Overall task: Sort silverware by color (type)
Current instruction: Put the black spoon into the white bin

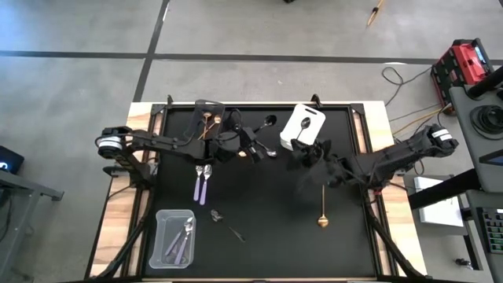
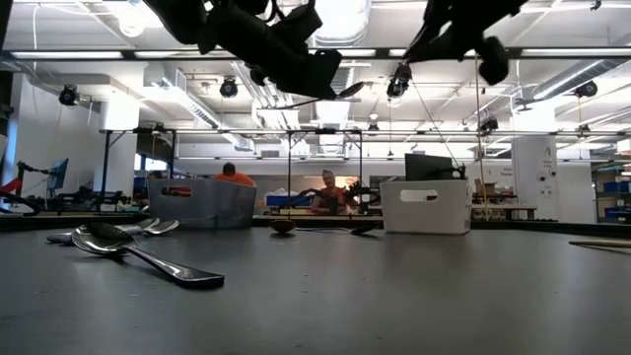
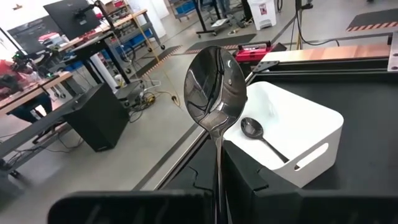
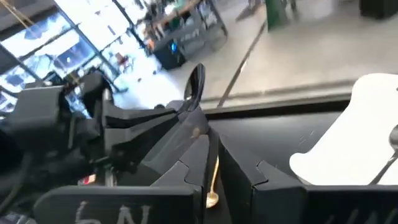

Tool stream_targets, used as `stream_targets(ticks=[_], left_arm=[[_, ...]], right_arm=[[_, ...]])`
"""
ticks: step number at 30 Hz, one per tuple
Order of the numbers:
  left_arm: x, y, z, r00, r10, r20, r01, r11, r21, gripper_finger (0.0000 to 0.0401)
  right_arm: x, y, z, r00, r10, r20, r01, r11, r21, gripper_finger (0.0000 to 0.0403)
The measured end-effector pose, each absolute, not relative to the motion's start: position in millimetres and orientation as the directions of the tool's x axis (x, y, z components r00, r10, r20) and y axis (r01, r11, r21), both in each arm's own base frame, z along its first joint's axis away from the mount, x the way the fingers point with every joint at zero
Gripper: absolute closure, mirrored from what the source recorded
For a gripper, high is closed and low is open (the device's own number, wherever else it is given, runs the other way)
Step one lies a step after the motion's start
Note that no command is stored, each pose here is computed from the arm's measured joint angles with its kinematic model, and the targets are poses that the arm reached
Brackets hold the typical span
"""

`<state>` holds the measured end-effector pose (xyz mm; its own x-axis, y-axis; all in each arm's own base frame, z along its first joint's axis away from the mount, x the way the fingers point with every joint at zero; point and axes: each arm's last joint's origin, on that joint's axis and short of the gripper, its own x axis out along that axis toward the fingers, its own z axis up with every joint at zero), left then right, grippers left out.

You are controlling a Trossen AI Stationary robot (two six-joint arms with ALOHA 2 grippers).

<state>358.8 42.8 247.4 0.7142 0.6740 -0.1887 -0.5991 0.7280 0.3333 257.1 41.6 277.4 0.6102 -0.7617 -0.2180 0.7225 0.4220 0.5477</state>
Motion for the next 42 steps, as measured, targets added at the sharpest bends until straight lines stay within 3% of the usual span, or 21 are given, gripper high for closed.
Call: stream_targets(ticks=[5,10,19,25,34,42], left_arm=[[359.3,42.8,248.6,0.716,0.673,-0.186,-0.6,0.729,0.33,0.0401],[359.5,42.6,249.1,0.717,0.672,-0.185,-0.599,0.73,0.329,0.0401],[359.7,42.5,249.6,0.719,0.671,-0.18,-0.602,0.731,0.323,0.0401],[360.0,41.5,250.0,0.721,0.669,-0.179,-0.602,0.733,0.315,0.0401],[360.3,39.8,250.5,0.726,0.665,-0.175,-0.604,0.738,0.301,0.0401],[360.4,39.5,250.3,0.726,0.665,-0.176,-0.605,0.739,0.297,0.0401]], right_arm=[[263.9,8.3,278.8,0.648,-0.705,-0.288,0.704,0.409,0.581,0.0367],[267.8,-18.7,275.6,0.649,-0.684,-0.334,0.706,0.378,0.599,0.0328],[288.2,-25.1,277.3,0.701,-0.677,-0.224,0.64,0.459,0.617,0.0233],[297.7,-28.4,272.6,0.679,-0.711,-0.184,0.642,0.454,0.618,0.0197],[309.7,-35.4,265.3,0.664,-0.734,-0.139,0.649,0.474,0.595,0.0202],[318.7,-37.3,260.7,0.669,-0.737,-0.096,0.644,0.51,0.571,0.024]])
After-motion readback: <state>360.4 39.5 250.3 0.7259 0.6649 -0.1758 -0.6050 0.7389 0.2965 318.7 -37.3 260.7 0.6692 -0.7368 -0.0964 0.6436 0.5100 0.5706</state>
